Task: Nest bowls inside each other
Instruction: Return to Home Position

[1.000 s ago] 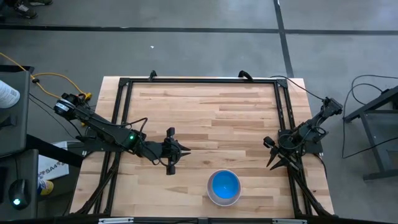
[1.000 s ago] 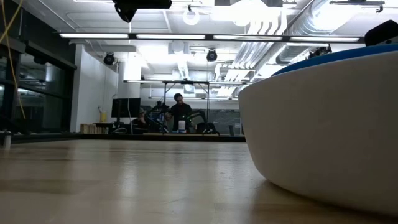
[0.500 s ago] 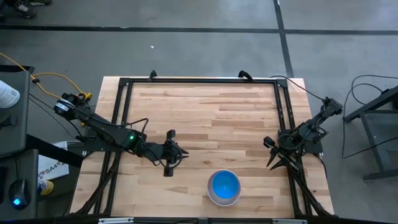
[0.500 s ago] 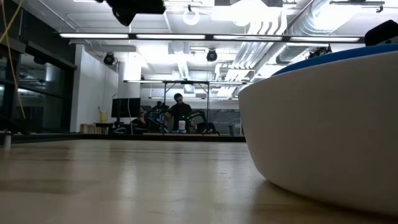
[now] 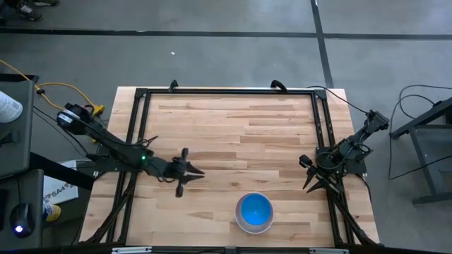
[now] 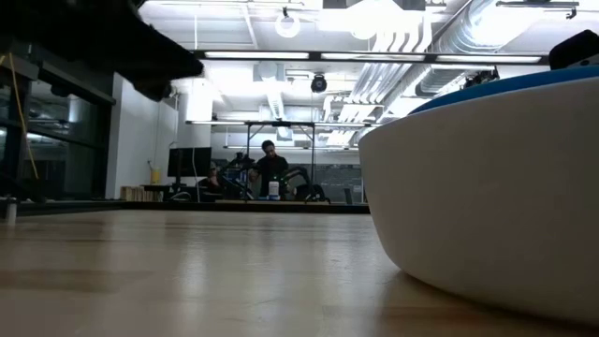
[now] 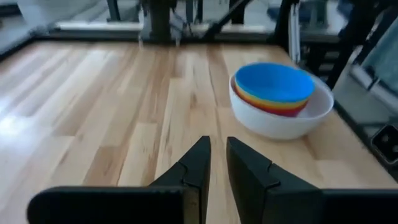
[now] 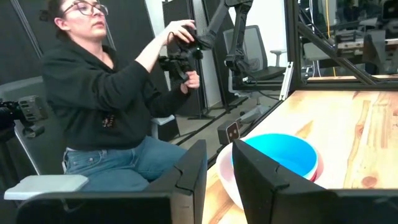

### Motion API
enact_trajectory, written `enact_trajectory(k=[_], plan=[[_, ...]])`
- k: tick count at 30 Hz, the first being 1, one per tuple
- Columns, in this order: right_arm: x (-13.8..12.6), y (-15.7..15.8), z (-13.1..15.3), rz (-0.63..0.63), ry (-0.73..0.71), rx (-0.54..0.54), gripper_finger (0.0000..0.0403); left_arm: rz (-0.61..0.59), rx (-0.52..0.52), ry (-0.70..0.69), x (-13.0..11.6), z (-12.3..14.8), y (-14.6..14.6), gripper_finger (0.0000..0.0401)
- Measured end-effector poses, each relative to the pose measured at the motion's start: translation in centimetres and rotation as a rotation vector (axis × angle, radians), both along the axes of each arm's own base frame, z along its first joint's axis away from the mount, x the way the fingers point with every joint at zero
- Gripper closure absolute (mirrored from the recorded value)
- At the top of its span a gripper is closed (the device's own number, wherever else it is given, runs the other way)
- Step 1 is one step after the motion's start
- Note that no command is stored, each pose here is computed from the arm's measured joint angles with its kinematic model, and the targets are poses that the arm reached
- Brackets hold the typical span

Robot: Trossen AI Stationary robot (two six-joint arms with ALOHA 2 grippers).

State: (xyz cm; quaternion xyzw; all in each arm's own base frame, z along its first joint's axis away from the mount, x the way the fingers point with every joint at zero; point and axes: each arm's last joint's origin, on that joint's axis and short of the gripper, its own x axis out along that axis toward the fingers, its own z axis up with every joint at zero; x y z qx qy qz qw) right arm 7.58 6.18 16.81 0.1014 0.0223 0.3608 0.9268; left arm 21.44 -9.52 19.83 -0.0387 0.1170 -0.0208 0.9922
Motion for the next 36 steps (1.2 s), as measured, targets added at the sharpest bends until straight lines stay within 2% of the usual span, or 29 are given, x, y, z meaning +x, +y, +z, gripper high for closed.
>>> enact_trajectory(k=[8, 18, 36], plan=[[0.0, 0.0, 0.0, -0.002, 0.002, -0.002, 0.0332, -0.017, 0.043, -0.126, -2.8, -1.5, 1.4, 0.035], [0.0, 0.0, -0.1, 0.001, 0.007, -0.005, 0.0332, -0.004, 0.038, -0.204, -6.1, -1.9, 3.1, 0.035], [0.0, 0.0, -0.1, 0.002, 0.008, -0.006, 0.0332, -0.002, 0.092, -0.272, -9.3, -1.7, 4.8, 0.035]])
